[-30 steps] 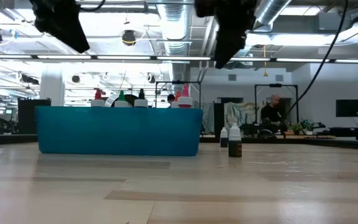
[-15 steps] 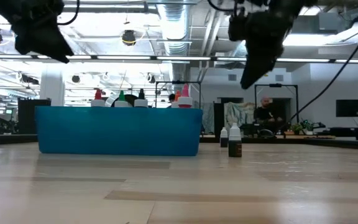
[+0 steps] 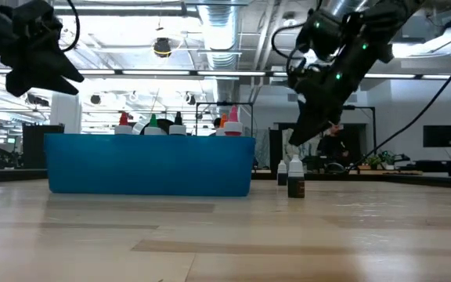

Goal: Pick & Place food coloring
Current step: Put the small purple food coloring bottle into the bin

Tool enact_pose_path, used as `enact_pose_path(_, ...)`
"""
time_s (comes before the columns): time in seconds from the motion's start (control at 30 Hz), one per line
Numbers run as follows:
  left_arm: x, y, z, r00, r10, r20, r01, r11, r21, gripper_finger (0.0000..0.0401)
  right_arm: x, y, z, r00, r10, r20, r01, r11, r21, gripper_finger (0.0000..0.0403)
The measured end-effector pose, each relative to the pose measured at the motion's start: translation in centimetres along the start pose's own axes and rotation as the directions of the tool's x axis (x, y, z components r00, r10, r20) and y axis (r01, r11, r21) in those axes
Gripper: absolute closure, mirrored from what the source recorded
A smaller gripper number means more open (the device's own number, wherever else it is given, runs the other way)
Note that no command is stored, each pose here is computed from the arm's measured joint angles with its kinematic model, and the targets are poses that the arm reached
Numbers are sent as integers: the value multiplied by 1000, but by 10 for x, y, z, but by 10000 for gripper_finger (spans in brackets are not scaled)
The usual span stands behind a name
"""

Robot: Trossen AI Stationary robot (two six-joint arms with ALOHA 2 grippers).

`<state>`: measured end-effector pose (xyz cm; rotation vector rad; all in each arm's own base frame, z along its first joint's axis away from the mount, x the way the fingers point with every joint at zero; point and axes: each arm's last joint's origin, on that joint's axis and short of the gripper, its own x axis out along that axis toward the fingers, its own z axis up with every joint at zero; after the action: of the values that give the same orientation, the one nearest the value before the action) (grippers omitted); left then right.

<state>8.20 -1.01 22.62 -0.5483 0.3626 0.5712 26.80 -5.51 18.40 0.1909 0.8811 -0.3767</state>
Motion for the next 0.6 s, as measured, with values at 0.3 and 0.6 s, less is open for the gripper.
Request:
enact_pose_path(0.3, 0, 9, -5, 1000, 26, 16, -26, 1000, -10, 230, 5, -20, 5, 999, -15, 34, 14, 999, 37, 280)
enact_pose_path(0.6, 0, 10, -4, 995, 72, 74, -73, 997, 9, 230, 9, -22, 7, 999, 25, 43, -25, 1000, 8, 280)
